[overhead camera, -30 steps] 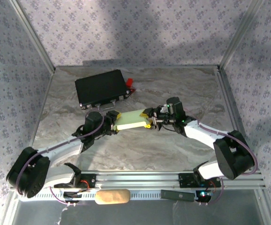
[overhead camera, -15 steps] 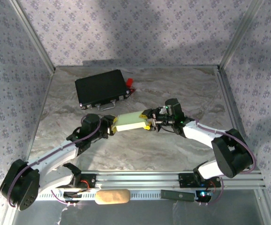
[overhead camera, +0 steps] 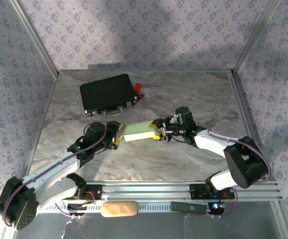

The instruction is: Fold the paper box

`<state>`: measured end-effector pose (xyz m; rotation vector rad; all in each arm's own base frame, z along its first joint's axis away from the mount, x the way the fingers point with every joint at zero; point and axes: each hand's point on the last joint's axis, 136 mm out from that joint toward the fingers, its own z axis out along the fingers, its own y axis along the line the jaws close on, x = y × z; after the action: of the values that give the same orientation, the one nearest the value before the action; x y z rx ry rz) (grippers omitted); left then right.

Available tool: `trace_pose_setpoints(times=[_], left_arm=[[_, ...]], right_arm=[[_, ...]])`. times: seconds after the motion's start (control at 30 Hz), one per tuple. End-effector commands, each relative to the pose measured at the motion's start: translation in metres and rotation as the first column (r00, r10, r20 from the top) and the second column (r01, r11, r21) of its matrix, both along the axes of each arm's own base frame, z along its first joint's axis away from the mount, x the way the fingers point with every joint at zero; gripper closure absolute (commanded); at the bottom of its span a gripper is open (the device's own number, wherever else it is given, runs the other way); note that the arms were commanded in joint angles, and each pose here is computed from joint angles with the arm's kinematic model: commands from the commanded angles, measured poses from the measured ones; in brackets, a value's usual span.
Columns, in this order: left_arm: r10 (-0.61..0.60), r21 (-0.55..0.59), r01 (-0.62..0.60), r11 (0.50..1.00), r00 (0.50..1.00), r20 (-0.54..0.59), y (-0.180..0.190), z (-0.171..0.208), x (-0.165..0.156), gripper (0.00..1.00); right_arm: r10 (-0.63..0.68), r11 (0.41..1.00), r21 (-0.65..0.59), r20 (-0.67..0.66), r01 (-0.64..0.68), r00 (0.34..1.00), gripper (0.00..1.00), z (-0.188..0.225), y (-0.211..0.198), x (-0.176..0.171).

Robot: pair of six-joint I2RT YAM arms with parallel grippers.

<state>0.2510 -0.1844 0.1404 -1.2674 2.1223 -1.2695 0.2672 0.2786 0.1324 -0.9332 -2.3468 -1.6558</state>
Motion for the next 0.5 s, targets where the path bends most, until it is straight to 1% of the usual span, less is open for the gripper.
trace_pose_setpoints(times=[0.0, 0.03, 0.07, 0.1, 0.13, 0.17, 0.2, 0.23, 0.3, 0.33, 0.37, 0.4, 0.43, 0.47], left_arm=[[-0.175, 0.39, 0.074, 0.918, 0.957, 0.23, 0.028, 0.061, -0.003, 0.19], [-0.279, 0.511, 0.111, 0.852, 0.923, 0.265, 0.031, 0.078, -0.008, 0.19], [-0.401, 0.608, 0.154, 0.779, 0.868, 0.293, 0.027, 0.092, -0.014, 0.21], [-0.499, 0.682, 0.186, 0.708, 0.814, 0.296, 0.022, 0.098, -0.019, 0.24], [-0.6, 0.742, 0.228, 0.631, 0.75, 0.279, 0.015, 0.098, -0.024, 0.27], [-0.681, 0.779, 0.271, 0.566, 0.686, 0.256, 0.007, 0.098, -0.03, 0.3], [-0.731, 0.801, 0.303, 0.515, 0.644, 0.226, 0.002, 0.094, -0.035, 0.31], [-0.771, 0.827, 0.329, 0.455, 0.611, 0.181, -0.001, 0.089, -0.039, 0.33], [-0.82, 0.88, 0.34, 0.332, 0.565, 0.091, -0.005, 0.082, -0.045, 0.32], [-0.832, 0.907, 0.327, 0.263, 0.554, 0.042, -0.006, 0.078, -0.047, 0.31], [-0.844, 0.925, 0.314, 0.215, 0.536, 0.014, -0.009, 0.076, -0.048, 0.29], [-0.857, 0.931, 0.315, 0.183, 0.515, -0.005, -0.014, 0.073, -0.051, 0.27], [-0.867, 0.933, 0.319, 0.167, 0.498, -0.015, -0.019, 0.069, -0.053, 0.25], [-0.871, 0.931, 0.326, 0.165, 0.491, -0.017, -0.024, 0.063, -0.054, 0.24]], right_arm=[[-0.037, 0.999, 0.007, -0.033, 0.037, 0.999, 0.61, -0.004, -0.007, 0.001], [-0.043, 0.999, 0.011, -0.039, 0.043, 0.998, 0.61, -0.003, -0.009, 0.002], [-0.049, 0.999, 0.011, -0.046, 0.05, 0.998, 0.61, -0.003, -0.012, 0.003], [-0.053, 0.998, 0.011, -0.058, 0.054, 0.997, 0.61, -0.002, -0.014, 0.002], [-0.05, 0.999, 0.008, -0.083, 0.051, 0.995, 0.61, -0.003, -0.017, 0.0], [-0.05, 0.999, 0.005, -0.109, 0.051, 0.993, 0.61, -0.004, -0.02, -0.001], [-0.047, 0.999, 0.004, -0.132, 0.048, 0.99, 0.61, -0.004, -0.021, -0.002], [-0.04, 0.999, 0.007, -0.157, 0.041, 0.987, 0.61, -0.003, -0.022, -0.005], [-0.033, 0.999, 0.018, -0.181, 0.037, 0.983, 0.61, -0.002, -0.022, -0.008], [-0.035, 0.999, 0.021, -0.186, 0.039, 0.982, 0.6, 0.0, -0.023, -0.01], [-0.044, 0.999, 0.017, -0.191, 0.048, 0.981, 0.59, 0.0, -0.025, -0.011], [-0.053, 0.998, 0.014, -0.196, 0.057, 0.979, 0.59, 0.0, -0.027, -0.012], [-0.064, 0.998, 0.011, -0.2, 0.068, 0.978, 0.58, 0.0, -0.031, -0.013], [-0.075, 0.997, 0.012, -0.205, 0.079, 0.976, 0.58, -0.001, -0.034, -0.013]])
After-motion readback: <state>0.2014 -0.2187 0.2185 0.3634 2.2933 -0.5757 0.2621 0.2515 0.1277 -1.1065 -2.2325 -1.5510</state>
